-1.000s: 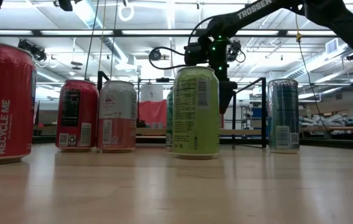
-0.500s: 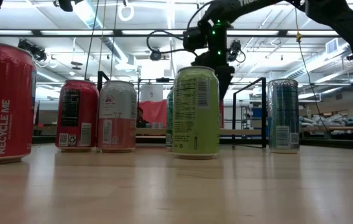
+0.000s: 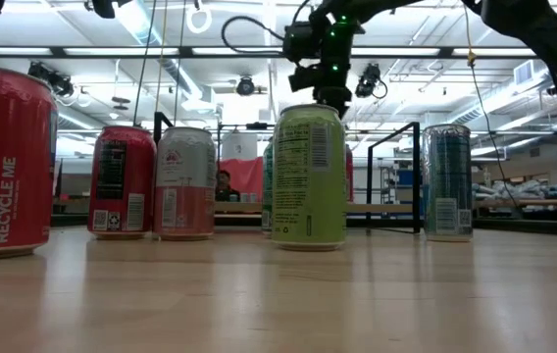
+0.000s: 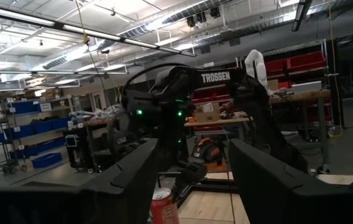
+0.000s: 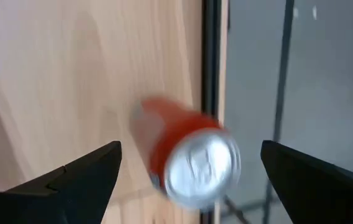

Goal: Place canned beverage on shelf
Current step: Put the right red soda can on the shelf

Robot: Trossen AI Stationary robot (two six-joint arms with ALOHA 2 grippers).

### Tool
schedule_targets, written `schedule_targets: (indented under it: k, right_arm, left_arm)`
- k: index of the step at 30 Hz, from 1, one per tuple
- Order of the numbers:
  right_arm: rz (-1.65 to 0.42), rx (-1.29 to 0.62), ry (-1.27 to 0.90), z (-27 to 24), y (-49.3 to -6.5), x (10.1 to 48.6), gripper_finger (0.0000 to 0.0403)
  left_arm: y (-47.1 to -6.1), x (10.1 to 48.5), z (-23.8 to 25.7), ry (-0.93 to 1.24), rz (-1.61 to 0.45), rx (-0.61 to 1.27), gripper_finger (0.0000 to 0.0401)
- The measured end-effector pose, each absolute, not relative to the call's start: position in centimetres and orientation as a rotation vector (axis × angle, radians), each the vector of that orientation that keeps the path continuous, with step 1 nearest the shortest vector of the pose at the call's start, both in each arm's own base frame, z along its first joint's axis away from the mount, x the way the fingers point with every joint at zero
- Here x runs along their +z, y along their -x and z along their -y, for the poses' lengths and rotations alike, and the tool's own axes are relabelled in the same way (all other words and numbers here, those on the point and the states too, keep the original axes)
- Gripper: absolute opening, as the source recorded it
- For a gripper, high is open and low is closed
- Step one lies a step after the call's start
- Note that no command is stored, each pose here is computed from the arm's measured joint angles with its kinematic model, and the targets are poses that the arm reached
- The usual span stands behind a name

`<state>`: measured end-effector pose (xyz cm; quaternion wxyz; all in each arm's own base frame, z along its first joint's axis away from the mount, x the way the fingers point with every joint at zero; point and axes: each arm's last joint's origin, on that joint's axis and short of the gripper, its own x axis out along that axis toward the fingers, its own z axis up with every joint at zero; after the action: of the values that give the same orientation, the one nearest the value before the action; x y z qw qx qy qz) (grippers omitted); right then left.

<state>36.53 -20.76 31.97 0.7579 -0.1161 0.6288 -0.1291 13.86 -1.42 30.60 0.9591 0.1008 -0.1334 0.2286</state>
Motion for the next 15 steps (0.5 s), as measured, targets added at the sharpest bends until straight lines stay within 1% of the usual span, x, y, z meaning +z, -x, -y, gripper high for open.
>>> schedule_targets:
  k: [2, 6, 15]
  right_arm:
    - [-1.309, -0.266, 0.247, 21.2, -36.9, 31.9, 0.0397]
    - [-1.258, -0.233, 0.206, 22.1, -36.9, 31.3, 0.0397]
    - [-1.337, -0.199, 0.175, 22.7, -36.2, 28.4, 0.0390]
  left_arm:
    - [-13.9, 30.6, 1.4, -0.198, 0.272, 0.462, 0.0205]
    - [-13.9, 30.6, 1.4, -0.197, 0.272, 0.461, 0.0205]
    - [-13.9, 30.6, 1.4, -0.197, 0.273, 0.462, 0.0205]
